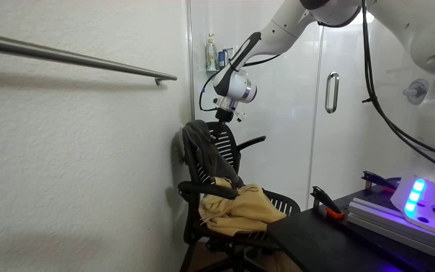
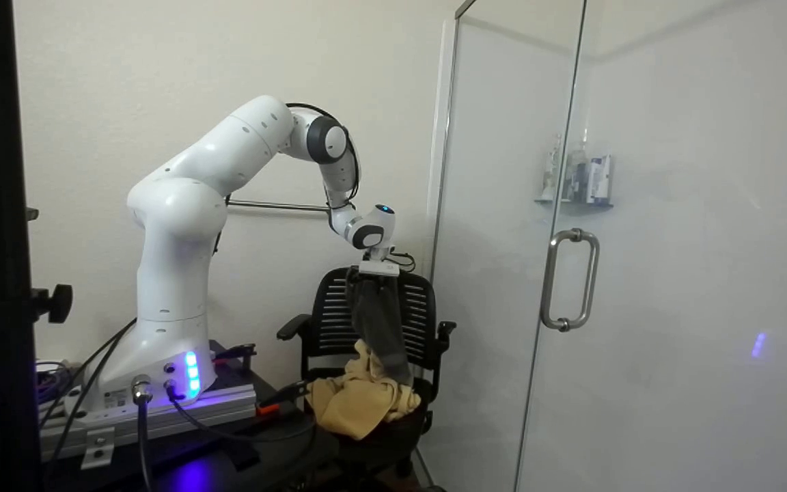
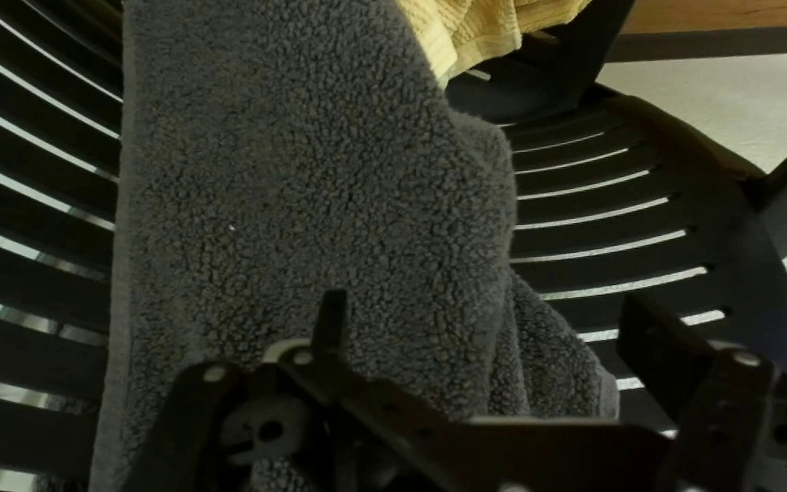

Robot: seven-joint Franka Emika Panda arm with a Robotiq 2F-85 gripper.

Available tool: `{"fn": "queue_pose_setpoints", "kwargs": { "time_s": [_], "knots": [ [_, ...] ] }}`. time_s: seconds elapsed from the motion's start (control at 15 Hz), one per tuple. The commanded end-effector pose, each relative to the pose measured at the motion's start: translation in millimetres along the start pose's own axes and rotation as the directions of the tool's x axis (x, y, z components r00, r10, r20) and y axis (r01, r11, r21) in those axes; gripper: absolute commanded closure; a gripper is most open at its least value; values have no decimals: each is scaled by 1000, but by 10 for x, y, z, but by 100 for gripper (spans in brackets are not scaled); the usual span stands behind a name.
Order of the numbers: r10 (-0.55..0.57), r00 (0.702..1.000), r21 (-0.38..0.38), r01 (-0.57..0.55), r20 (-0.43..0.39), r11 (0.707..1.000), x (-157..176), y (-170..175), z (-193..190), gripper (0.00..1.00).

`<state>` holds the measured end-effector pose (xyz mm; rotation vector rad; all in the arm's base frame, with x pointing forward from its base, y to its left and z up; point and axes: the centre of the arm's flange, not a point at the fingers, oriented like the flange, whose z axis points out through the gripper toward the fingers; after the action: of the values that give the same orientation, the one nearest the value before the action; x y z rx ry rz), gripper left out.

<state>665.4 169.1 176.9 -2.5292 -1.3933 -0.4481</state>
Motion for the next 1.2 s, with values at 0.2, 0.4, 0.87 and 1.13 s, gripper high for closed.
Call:
{"fn": "queue_pose_setpoints", "kwargs": {
  "time_s": [0.2, 0.4, 0.87, 1.13],
  "knots": [
    [0, 997, 48, 4, -83, 999, -42, 148, 55, 0],
    [23, 985, 74, -11, -173, 997, 33, 203, 20, 0],
    [50, 975, 108, -27, -216, 994, -96, 325, 176, 15],
    [43, 975, 125, -16, -219, 992, -93, 306, 292, 49]
  ]
}}
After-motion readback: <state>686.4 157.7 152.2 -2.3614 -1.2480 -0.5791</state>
